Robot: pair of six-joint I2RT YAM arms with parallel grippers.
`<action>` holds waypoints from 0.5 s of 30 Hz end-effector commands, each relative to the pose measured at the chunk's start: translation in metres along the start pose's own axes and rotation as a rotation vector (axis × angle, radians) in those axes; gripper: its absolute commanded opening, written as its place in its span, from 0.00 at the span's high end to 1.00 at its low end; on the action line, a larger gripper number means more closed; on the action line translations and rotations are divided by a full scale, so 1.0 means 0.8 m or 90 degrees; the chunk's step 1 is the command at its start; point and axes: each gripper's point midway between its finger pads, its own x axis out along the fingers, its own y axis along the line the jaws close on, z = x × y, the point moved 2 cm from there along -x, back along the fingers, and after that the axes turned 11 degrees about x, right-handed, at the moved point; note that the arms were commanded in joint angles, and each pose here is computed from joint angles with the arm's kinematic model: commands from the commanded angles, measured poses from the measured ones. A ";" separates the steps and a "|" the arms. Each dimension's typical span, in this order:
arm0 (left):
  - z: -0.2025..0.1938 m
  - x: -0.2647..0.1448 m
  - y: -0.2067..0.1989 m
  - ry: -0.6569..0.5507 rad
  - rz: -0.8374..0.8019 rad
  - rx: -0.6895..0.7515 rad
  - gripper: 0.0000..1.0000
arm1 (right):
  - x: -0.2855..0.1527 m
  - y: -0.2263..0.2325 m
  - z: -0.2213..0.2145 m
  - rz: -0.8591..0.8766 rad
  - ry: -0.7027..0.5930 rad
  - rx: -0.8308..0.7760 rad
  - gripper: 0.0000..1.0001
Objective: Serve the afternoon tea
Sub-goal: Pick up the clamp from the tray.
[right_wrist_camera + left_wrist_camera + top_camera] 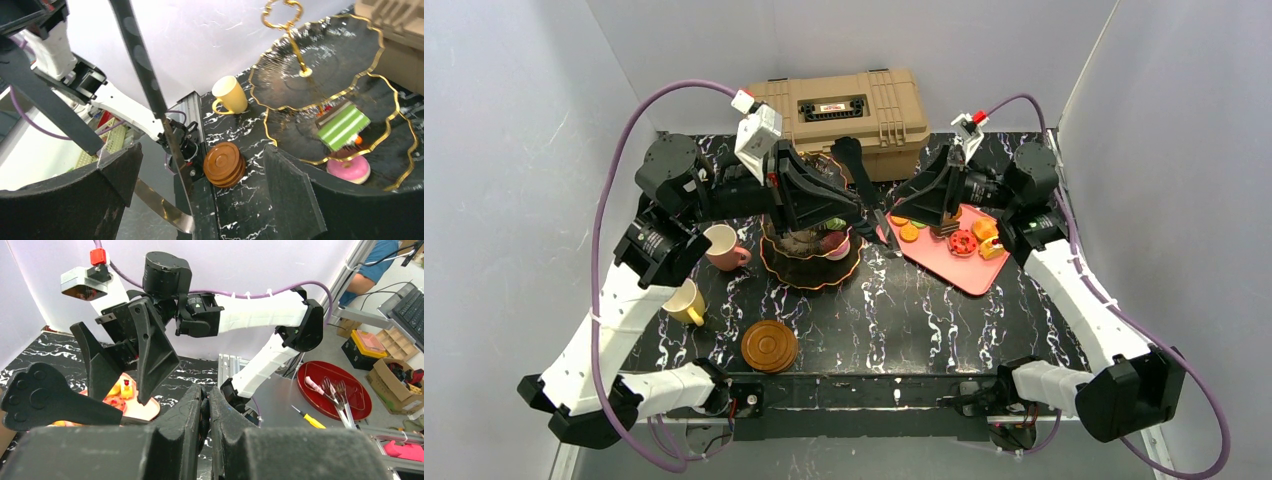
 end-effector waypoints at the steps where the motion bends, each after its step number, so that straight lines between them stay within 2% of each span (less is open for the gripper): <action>1: 0.039 -0.003 -0.009 -0.053 -0.015 0.039 1.00 | 0.015 0.052 0.014 0.077 -0.026 -0.084 0.02; 5: 0.040 0.000 -0.004 -0.055 -0.007 0.037 1.00 | 0.031 0.057 0.000 0.090 -0.008 -0.080 0.07; 10: 0.045 -0.001 -0.002 -0.062 -0.001 0.039 1.00 | 0.042 0.041 -0.015 0.063 0.006 -0.059 0.24; 12: 0.046 -0.001 -0.002 -0.063 0.000 0.039 1.00 | 0.043 0.035 -0.018 0.056 0.006 -0.052 0.34; 15: 0.043 -0.003 -0.003 -0.061 0.000 0.033 1.00 | 0.043 0.035 -0.014 0.047 0.001 -0.053 0.61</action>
